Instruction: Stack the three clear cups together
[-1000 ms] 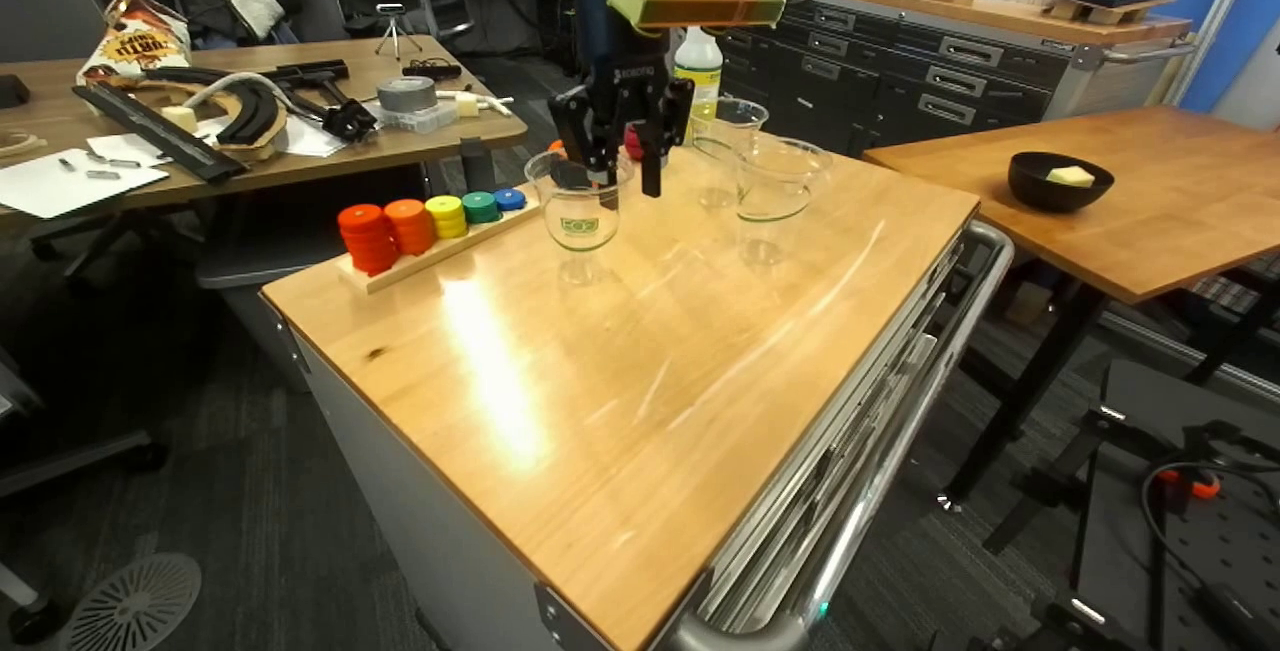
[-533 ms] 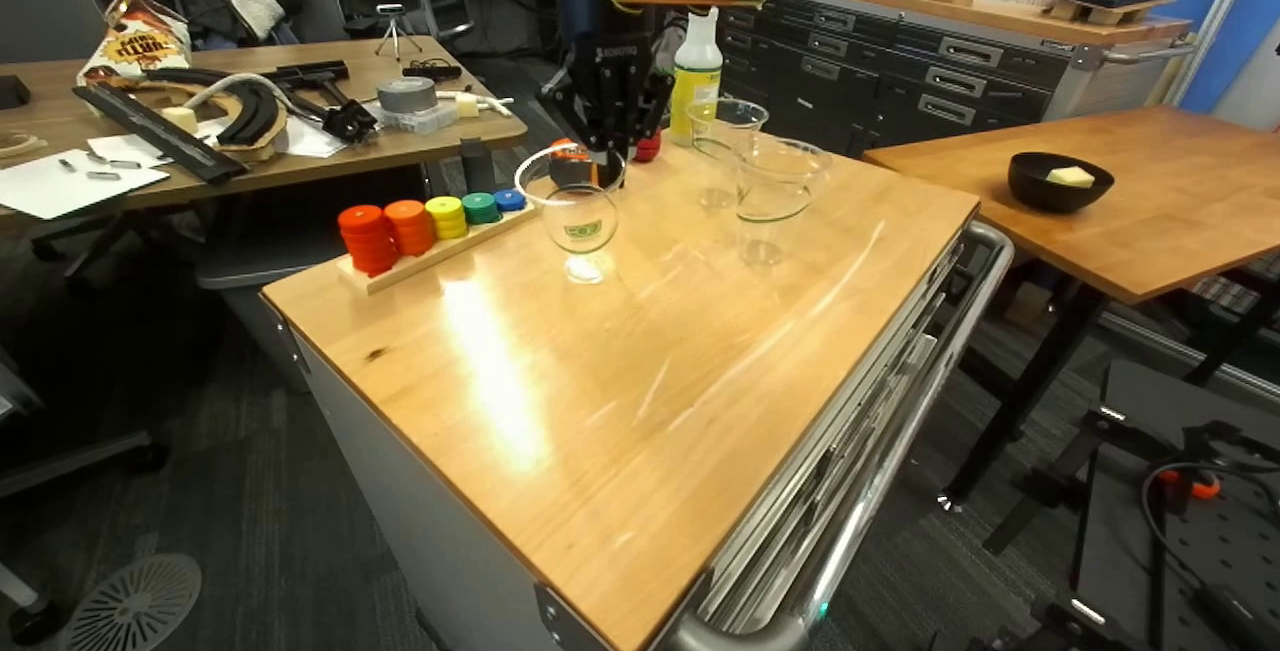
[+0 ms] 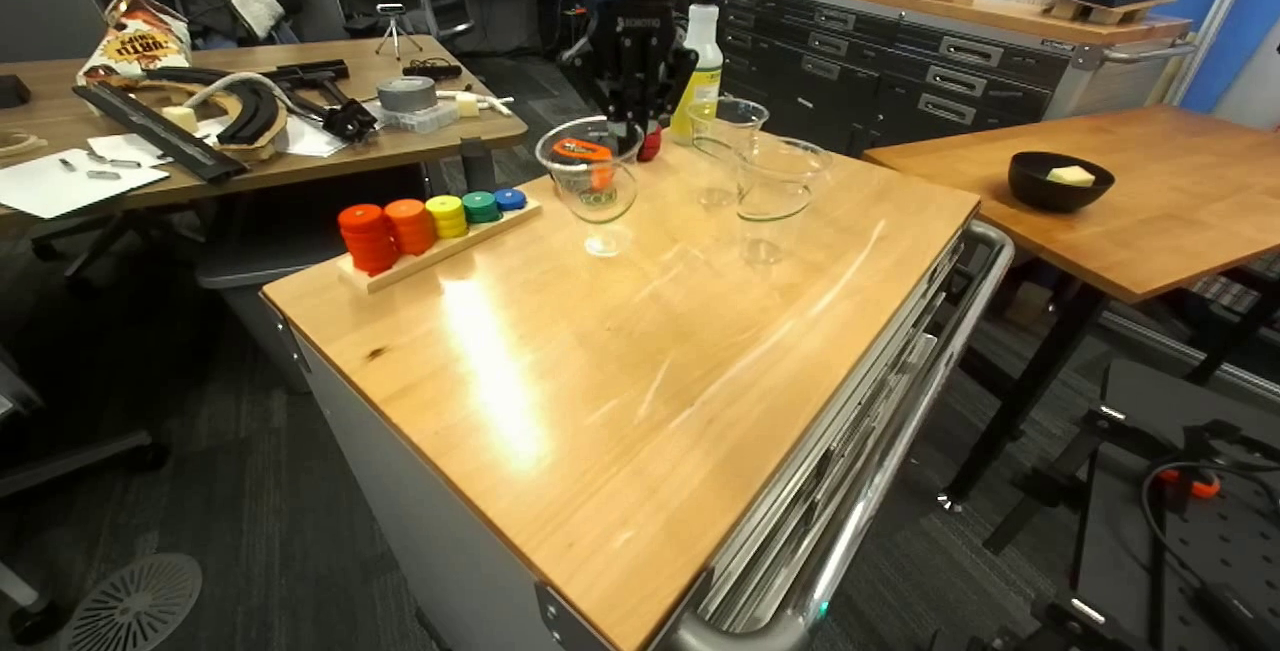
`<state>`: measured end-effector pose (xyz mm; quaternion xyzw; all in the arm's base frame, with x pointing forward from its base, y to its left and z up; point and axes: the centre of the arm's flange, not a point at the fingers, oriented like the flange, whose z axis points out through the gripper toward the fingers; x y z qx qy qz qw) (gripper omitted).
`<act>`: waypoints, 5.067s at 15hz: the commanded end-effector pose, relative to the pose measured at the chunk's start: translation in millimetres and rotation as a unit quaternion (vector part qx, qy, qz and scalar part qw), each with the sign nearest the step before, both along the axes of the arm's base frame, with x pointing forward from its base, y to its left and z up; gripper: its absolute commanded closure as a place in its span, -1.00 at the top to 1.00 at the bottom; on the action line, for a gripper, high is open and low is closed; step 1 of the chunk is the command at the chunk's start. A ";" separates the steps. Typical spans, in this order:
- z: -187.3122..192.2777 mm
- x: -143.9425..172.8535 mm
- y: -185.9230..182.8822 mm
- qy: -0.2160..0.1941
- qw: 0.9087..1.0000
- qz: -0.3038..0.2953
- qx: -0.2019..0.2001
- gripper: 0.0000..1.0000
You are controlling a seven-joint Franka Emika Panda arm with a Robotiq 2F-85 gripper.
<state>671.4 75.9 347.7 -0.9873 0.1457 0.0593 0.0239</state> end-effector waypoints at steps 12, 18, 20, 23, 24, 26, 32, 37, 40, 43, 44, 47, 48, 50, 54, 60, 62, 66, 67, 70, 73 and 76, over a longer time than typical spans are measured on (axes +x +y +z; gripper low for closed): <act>176.4 -26.6 -209.1 -0.079 0.963 -0.253 0.053 -0.97; 141.9 -30.5 -216.9 -0.035 0.964 -0.260 0.044 -0.97; 130.1 -32.4 -216.5 -0.017 0.965 -0.258 0.043 -0.97; 113.7 -33.5 -215.7 0.002 0.966 -0.256 0.046 -0.97; 109.6 -33.3 -215.6 0.002 0.966 -0.254 0.046 -0.97; 102.3 -31.7 -217.1 -0.002 0.966 -0.254 0.047 -0.97; 82.2 -29.0 -220.5 0.004 0.966 -0.255 0.051 -0.97; 61.6 -27.5 -213.2 0.008 0.968 -0.245 0.055 -0.97; 53.4 -27.5 -206.1 0.004 0.973 -0.226 0.047 -0.62; 55.6 -27.4 -200.5 -0.007 0.977 -0.210 0.042 -0.10; 58.1 -26.7 -199.4 -0.012 0.978 -0.205 0.039 0.05; 68.6 -27.0 -197.1 -0.027 0.980 -0.192 0.035 0.53; 72.5 -27.8 -196.7 -0.032 0.981 -0.189 0.035 0.66; 79.9 -30.6 -197.2 -0.040 0.982 -0.184 0.032 0.96; 87.9 -38.1 -201.2 -0.045 0.983 -0.179 0.025 1.00; 85.0 -53.9 -215.3 -0.032 0.983 -0.181 -0.016 1.00; 74.6 -59.6 -220.5 -0.018 0.983 -0.183 -0.022 1.00; 46.1 -66.2 -220.6 0.017 0.984 -0.175 -0.009 1.00; 39.4 -66.5 -220.2 0.023 0.984 -0.175 -0.008 1.00; 24.0 -66.1 -221.3 0.037 0.983 -0.178 -0.007 1.00; 15.3 -58.3 -222.4 0.038 0.982 -0.184 -0.002 1.00; 9.6 -48.3 -221.5 0.039 0.982 -0.187 0.003 1.00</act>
